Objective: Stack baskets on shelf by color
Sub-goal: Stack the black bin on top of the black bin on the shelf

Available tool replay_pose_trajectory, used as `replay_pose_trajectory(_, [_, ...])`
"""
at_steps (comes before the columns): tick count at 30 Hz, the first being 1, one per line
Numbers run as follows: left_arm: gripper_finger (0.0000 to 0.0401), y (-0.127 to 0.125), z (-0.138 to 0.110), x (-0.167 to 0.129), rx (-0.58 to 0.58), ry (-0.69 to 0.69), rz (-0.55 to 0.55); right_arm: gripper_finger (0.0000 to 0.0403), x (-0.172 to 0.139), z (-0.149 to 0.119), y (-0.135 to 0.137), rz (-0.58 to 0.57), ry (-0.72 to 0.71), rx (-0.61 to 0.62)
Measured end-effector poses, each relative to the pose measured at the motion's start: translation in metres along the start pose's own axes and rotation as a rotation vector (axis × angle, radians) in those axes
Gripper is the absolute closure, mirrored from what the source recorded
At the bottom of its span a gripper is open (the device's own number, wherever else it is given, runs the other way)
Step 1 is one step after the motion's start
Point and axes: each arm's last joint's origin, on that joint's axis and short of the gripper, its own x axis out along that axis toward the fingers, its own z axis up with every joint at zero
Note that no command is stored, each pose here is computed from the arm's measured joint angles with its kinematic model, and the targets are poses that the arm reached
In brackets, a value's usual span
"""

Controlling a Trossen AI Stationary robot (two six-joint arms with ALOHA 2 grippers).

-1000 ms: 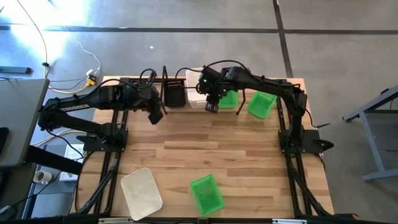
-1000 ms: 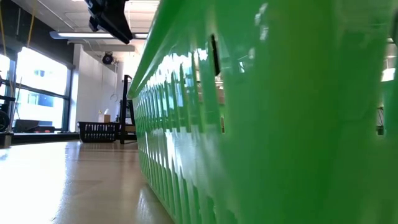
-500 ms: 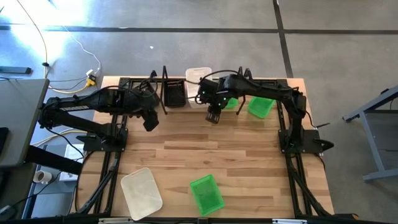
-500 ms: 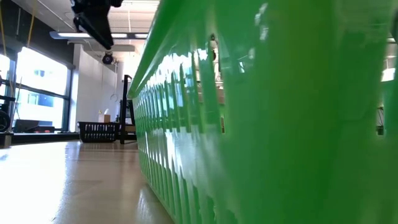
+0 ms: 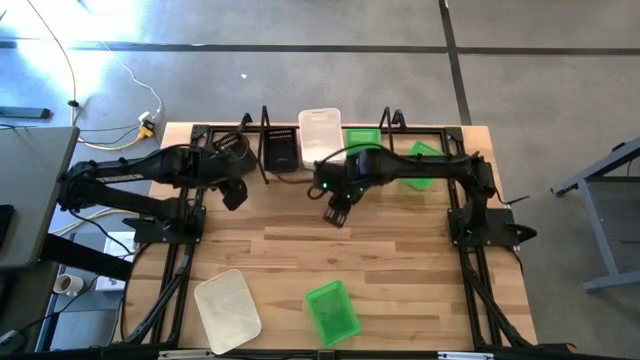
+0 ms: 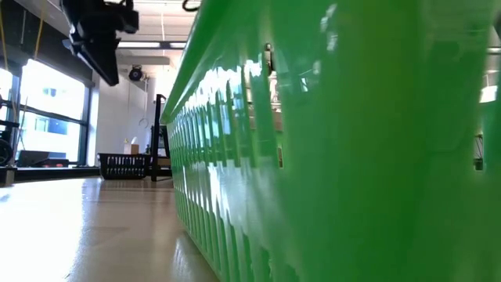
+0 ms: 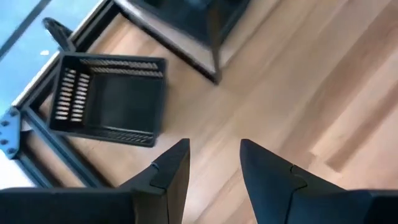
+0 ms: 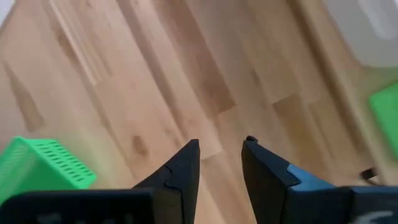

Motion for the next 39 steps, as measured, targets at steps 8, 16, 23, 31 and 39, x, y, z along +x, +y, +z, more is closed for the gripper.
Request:
replay_pose_trajectory(8, [0.027, 0.021, 0.004, 0.022, -0.077, 0.035, 0.092, 0.0297, -0.001, -0.016, 0.034, 0.018, -0.005, 0.051])
replay_pose_trajectory(16, [0.027, 0.056, 0.016, 0.032, -0.248, 0.018, 0.152, 0.0297, -0.002, -0.029, 0.055, 0.007, -0.021, 0.037])
replay_pose_trajectory(23, [0.027, 0.07, 0.019, 0.036, -0.18, 0.023, 0.06, 0.0297, -0.002, -0.024, 0.047, -0.009, -0.025, -0.052])
replay_pose_trajectory(31, [0.027, 0.074, 0.019, 0.049, -0.006, 0.126, 0.035, 0.0297, -0.001, -0.019, 0.02, -0.073, 0.054, -0.082])
replay_pose_trajectory(39, [0.027, 0.07, 0.018, 0.07, 0.173, 0.282, -0.032, 0.0297, -0.001, -0.014, 0.008, -0.08, 0.062, -0.094])
